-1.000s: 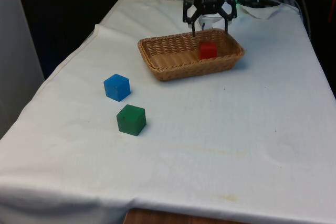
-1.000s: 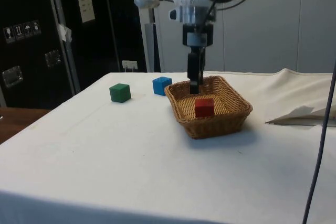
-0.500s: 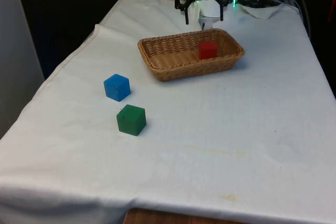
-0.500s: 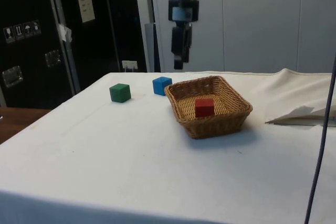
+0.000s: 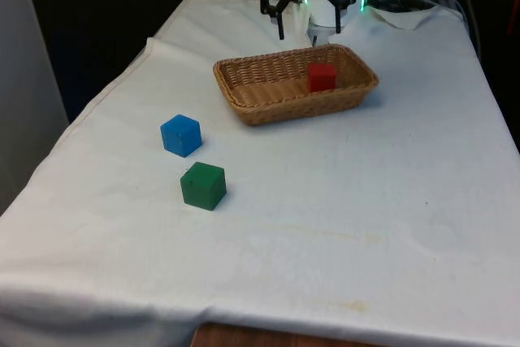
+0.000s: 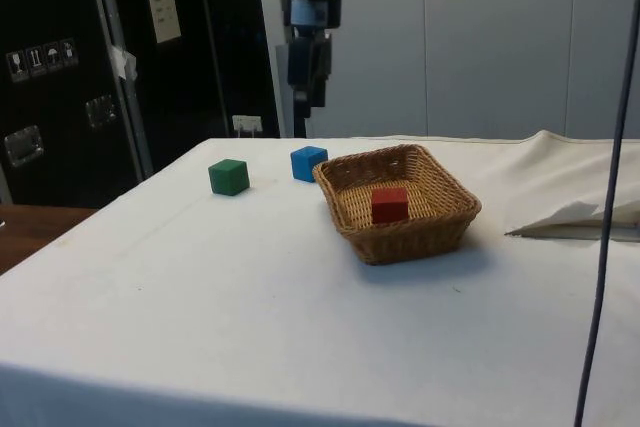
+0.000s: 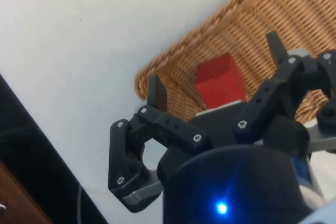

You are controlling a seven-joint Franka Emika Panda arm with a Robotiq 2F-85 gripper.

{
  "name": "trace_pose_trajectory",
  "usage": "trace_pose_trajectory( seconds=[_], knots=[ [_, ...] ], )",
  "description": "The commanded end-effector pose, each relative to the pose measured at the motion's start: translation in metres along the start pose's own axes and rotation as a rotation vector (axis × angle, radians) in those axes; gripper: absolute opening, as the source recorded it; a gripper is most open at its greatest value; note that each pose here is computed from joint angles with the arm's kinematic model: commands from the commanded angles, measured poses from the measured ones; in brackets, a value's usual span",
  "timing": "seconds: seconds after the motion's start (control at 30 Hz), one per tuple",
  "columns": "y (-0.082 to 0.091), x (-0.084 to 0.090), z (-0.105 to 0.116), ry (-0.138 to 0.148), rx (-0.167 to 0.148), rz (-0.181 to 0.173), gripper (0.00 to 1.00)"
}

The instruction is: Pick up exactly two blocks and place them into the basket.

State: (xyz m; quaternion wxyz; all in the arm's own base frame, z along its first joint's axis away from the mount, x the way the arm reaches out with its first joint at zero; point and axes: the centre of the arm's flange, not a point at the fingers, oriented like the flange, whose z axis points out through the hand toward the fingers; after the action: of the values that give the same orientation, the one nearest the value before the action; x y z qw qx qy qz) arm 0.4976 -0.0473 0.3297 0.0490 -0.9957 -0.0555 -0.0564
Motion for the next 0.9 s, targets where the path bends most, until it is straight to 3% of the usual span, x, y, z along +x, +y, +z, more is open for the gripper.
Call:
trace_pose_trajectory(
  seconds=[0.0, 0.3, 0.43, 0.47, 0.5, 0.87],
  knots=[
    [0.002, 0.007, 0.000, -0.004, 0.008, -0.001, 1.00],
    [0.005, 0.031, 0.006, -0.006, -0.006, -0.017, 1.00],
    [0.014, 0.045, 0.012, -0.004, -0.015, -0.015, 1.00],
    [0.013, 0.042, 0.012, -0.003, -0.025, -0.014, 1.00],
    [0.015, 0.048, 0.014, -0.004, -0.016, -0.017, 1.00],
    [0.040, 0.082, 0.036, 0.002, -0.035, -0.014, 1.00]
  ],
)
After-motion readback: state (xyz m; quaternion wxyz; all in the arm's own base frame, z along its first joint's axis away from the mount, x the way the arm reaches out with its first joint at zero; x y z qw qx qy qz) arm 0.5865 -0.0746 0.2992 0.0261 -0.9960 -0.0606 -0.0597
